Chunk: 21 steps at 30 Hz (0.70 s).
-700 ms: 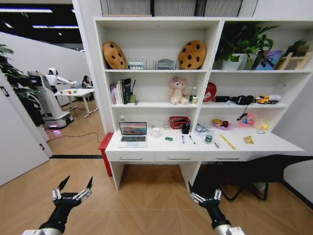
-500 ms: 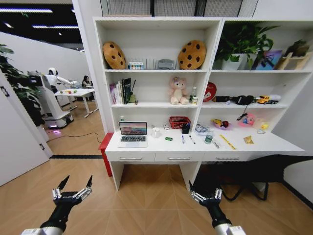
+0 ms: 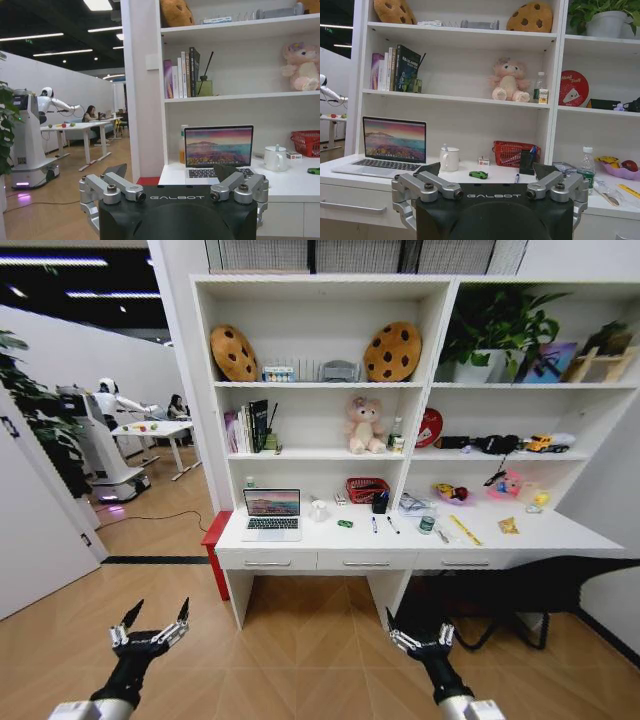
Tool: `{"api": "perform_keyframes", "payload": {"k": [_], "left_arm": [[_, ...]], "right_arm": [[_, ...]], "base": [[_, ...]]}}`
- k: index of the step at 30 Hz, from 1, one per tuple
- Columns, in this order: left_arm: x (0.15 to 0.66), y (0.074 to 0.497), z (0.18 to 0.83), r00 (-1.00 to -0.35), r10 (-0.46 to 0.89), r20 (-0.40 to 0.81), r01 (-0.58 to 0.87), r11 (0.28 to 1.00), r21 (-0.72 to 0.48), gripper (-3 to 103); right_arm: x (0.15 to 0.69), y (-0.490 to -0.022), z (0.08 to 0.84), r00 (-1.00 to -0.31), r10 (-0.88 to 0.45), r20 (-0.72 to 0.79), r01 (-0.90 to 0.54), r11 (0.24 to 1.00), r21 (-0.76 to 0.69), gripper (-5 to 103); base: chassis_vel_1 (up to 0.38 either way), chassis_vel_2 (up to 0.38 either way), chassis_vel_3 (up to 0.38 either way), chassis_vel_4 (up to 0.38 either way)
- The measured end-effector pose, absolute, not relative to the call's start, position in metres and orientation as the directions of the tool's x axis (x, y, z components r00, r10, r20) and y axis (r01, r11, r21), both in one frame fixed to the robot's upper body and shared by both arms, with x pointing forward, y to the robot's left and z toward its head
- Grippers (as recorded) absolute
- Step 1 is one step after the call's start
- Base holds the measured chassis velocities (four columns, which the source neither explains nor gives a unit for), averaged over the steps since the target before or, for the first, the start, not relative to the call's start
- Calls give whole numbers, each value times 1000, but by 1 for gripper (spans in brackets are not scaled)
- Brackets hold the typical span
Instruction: Organize the objects on the table.
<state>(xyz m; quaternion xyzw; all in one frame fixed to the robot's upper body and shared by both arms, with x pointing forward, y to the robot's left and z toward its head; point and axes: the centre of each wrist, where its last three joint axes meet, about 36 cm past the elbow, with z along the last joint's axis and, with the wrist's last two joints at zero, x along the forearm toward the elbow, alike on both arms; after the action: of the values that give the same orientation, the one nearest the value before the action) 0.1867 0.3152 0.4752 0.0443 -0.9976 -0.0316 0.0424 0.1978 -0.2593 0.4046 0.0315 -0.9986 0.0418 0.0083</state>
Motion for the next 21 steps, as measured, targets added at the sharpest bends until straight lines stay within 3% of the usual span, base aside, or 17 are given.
{"api": "perform_keyframes", "payload": {"k": [11,16,21], "left_arm": [[189,316,471,-992,-86,90,-77,993,90,95],[187,316,465,-991,-87,97,-78,992,98,101],[187,316,466,-992,-88,95,-80,993,91,97]], "right_arm": [[195,-257,402,-998,-59,13,-59,996,-67,100],[196,-257,401,-998,-60,7,-61,996,-66,100],[195,-257,402,-998,-61,3,-61,996,-65,100]], "base": [[0,0,0,0],[-63,45,79,-58],[-137,149,157,-136]]}}
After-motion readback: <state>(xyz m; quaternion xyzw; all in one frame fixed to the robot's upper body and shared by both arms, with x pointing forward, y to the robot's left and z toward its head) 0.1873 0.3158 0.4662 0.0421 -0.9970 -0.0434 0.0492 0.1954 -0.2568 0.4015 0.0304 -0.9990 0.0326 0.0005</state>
